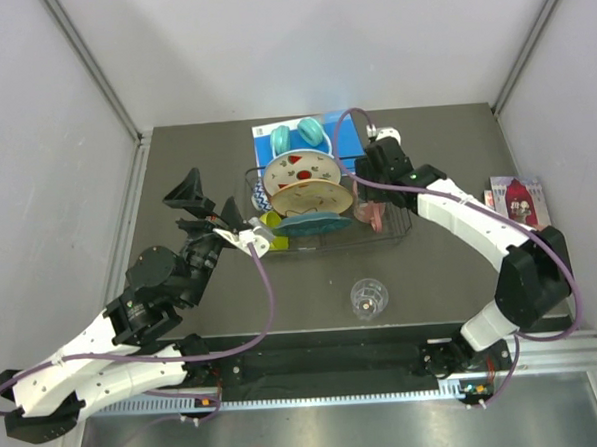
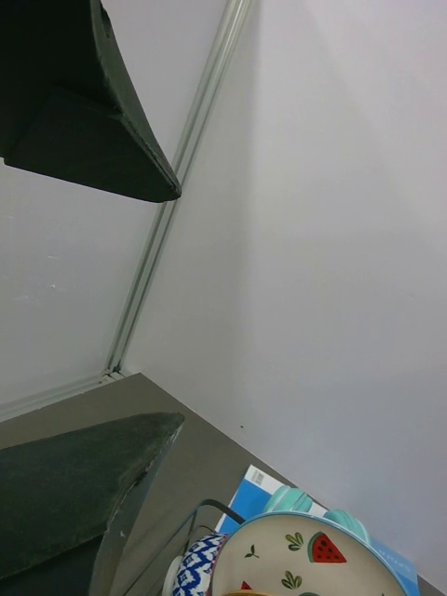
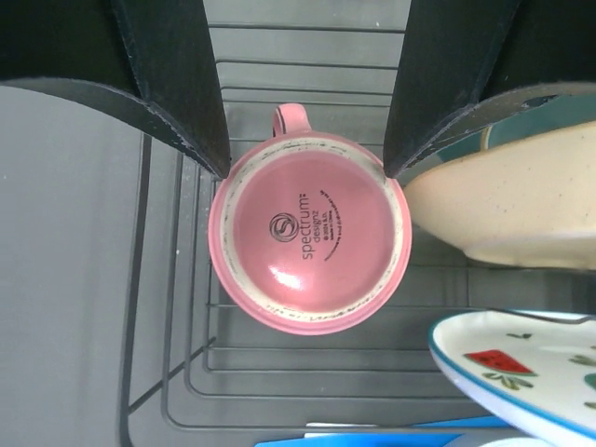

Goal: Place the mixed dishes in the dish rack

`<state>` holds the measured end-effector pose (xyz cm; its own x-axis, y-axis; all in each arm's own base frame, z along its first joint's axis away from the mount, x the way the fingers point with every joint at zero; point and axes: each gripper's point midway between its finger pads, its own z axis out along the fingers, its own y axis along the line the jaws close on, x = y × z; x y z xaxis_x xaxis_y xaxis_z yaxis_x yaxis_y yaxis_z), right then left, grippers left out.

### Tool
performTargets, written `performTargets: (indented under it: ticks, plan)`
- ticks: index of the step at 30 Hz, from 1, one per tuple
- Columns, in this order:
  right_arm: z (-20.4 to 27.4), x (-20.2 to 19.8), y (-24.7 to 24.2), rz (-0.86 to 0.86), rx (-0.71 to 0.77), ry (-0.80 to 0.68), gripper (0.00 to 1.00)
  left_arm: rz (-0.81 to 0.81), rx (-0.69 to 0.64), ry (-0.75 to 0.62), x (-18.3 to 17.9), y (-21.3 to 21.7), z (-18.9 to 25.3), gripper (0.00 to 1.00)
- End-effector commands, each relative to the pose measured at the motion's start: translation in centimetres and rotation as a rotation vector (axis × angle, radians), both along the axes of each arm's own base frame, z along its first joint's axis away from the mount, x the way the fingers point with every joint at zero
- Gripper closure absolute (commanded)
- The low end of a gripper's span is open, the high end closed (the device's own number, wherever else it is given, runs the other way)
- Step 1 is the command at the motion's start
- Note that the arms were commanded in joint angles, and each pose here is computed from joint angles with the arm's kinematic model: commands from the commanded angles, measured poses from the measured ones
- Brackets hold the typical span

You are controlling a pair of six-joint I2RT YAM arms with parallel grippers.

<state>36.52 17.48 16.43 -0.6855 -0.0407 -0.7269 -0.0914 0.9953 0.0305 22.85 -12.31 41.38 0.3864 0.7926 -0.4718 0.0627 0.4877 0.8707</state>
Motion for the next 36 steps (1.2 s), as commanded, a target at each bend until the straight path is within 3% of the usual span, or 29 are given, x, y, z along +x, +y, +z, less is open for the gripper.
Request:
performTargets:
  ticks: [1, 11, 28, 36]
  plan:
    - [3.3, 1.9, 0.3, -0.05, 0.038, -0.098, 0.34, 0.01, -0.05, -0.039, -0.1, 0.6, 1.3, 0.02]
    - [3.1, 3.3, -1.1, -0.104, 0.057, -0.098, 0.37, 0.016, -0.039, -0.041, -0.2, 0.8, 0.9, 0.02]
    - [-0.4, 6.4, 1.8, -0.084, 0.13, -0.03, 0.36, 0.029, -0.032, -0.047, -0.3, 1.2, 0.7, 0.02]
    - [0.7, 7.9, -1.0, -0.116, 0.031, -0.079, 0.36, 0.034, -0.03, -0.047, -0.3, 1.4, 0.5, 0.02]
